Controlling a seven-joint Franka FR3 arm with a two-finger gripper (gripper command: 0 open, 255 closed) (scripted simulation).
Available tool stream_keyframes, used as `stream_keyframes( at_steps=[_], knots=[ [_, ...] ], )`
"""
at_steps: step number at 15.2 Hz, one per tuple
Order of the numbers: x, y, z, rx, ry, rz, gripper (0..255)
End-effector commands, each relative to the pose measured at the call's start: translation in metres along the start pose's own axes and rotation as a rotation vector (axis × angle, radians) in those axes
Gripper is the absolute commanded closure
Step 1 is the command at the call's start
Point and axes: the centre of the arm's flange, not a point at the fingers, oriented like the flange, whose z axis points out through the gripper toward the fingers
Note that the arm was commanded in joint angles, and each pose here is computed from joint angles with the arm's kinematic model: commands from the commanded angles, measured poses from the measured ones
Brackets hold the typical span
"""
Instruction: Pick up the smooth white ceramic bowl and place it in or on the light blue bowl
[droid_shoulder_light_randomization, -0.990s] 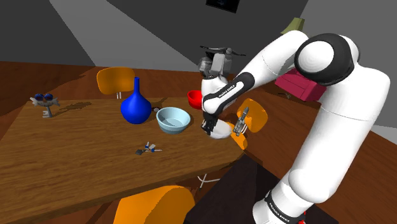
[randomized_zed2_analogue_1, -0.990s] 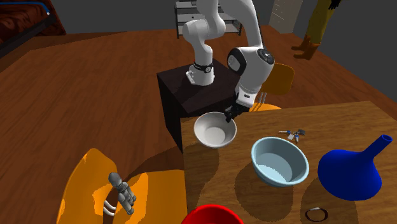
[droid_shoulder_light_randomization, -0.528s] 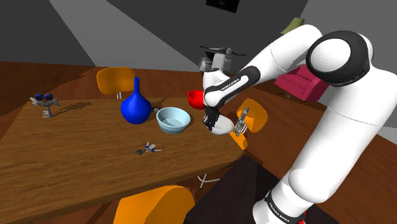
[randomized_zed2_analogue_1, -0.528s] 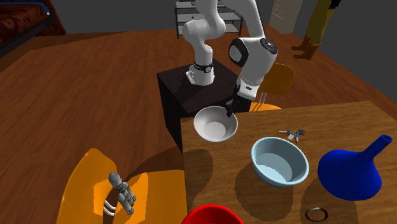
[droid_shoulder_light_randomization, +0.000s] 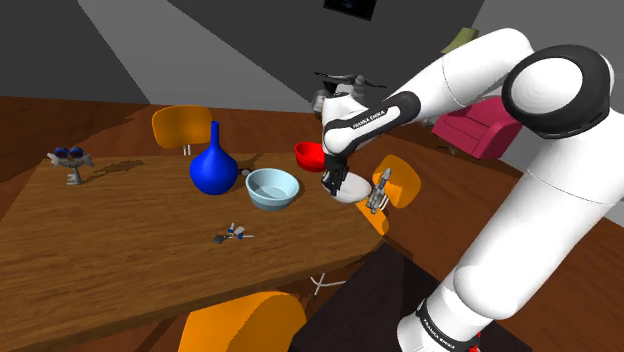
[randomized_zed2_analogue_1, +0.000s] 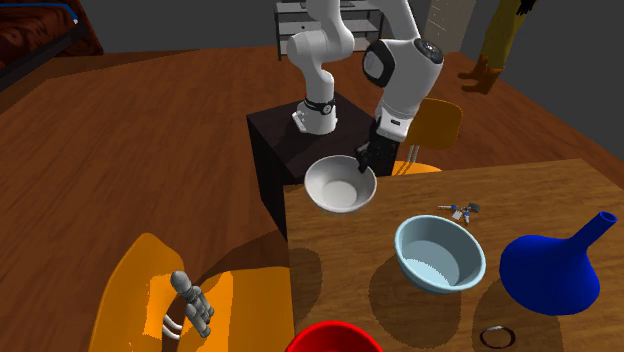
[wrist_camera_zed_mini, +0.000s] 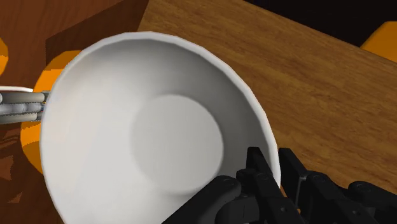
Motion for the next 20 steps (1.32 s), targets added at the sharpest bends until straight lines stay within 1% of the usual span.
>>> stream_keyframes(
  at_steps=[1, 5, 20],
  knots=[
    [-0.002, 0.002, -0.010, 0.000, 0.000, 0.000, 255],
    [-0.005, 0.005, -0.027, 0.000, 0.000, 0.000, 255],
    [0.158, -0.083, -0.096, 0.000, 0.000, 0.000, 255]
  ],
)
